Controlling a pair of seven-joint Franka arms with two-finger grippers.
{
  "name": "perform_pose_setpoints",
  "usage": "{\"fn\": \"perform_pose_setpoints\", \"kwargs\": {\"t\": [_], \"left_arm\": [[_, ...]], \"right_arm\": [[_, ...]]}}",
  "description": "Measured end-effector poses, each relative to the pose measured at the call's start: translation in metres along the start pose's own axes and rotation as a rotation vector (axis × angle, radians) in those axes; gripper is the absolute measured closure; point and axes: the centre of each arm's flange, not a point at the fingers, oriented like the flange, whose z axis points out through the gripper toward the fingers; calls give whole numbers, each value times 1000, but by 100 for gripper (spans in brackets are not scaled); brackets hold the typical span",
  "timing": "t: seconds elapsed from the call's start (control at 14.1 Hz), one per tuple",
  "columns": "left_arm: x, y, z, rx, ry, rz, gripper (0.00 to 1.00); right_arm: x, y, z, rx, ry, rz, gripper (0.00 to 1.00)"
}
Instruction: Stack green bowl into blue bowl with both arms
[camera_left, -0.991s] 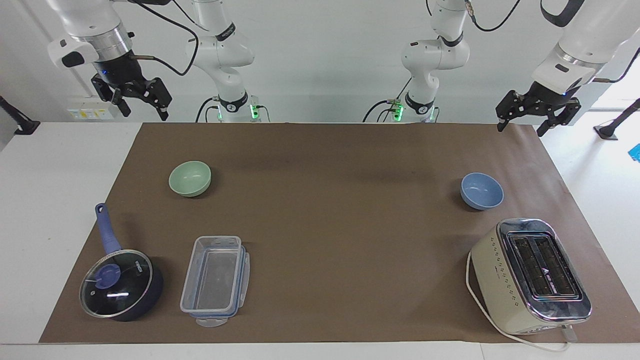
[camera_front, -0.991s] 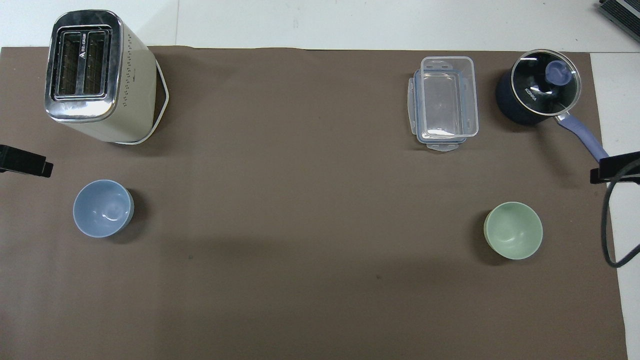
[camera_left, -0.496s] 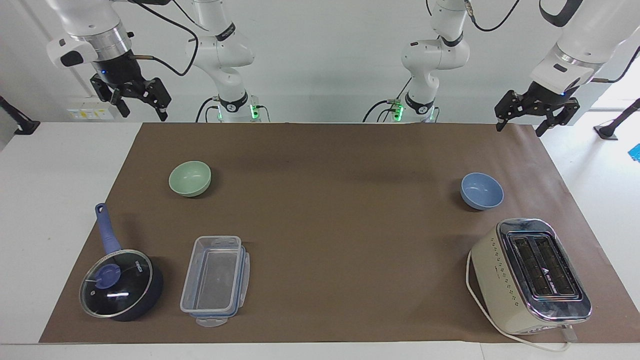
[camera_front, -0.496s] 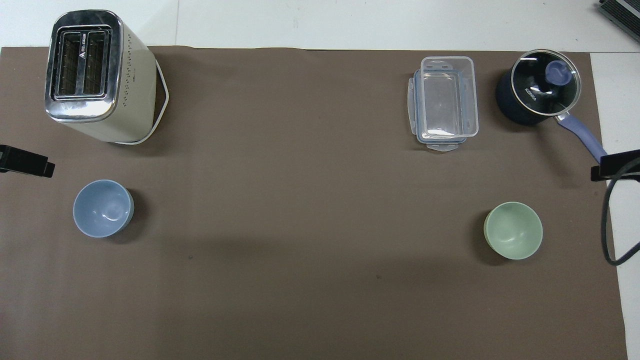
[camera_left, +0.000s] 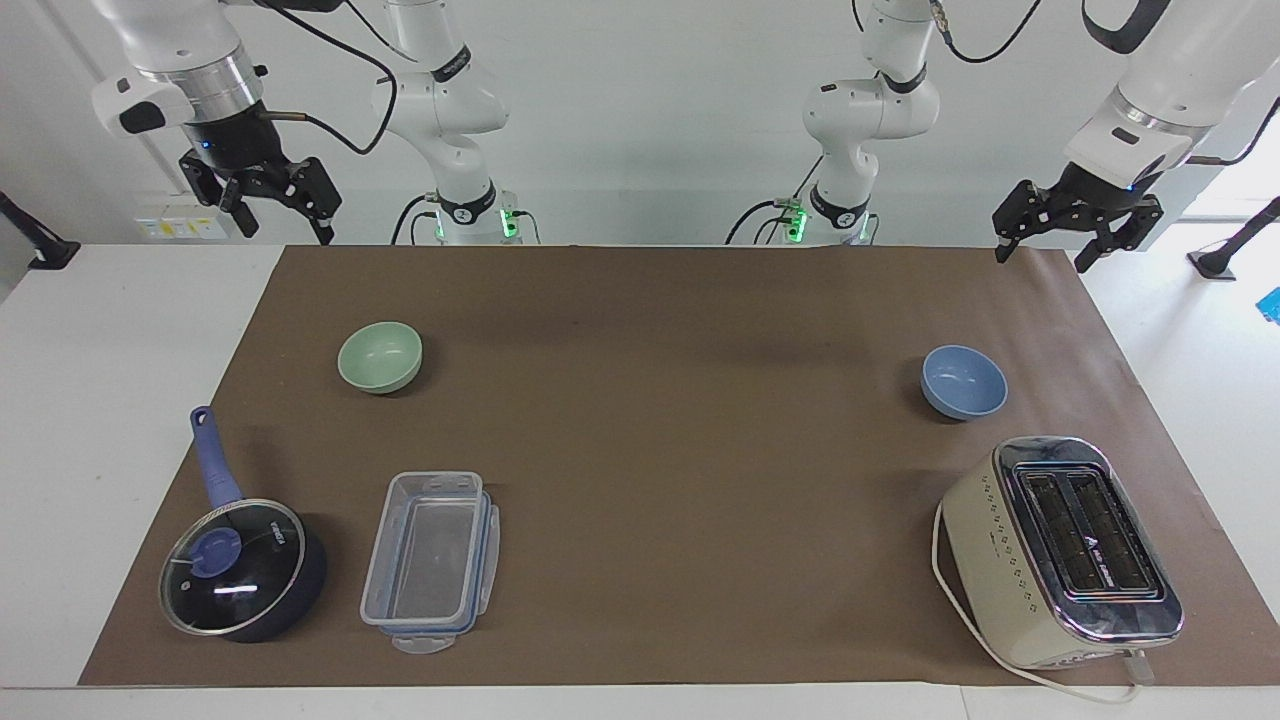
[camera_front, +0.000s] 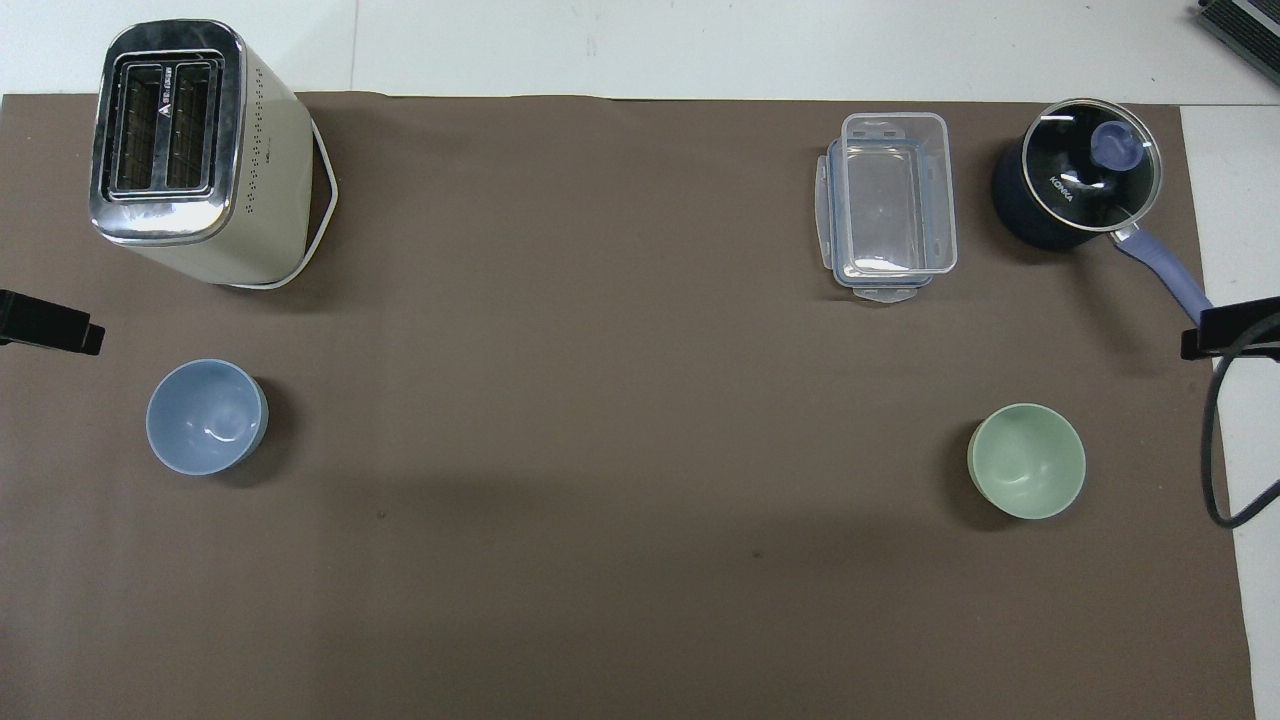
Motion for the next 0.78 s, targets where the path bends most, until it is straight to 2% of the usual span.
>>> {"fn": "perform_pose_setpoints", "kwargs": {"t": [0.78], "left_arm": [[-1,-9,-1,2,11,-12,0]], "right_arm": [[0,2,1,0,-2,4,0]]}}
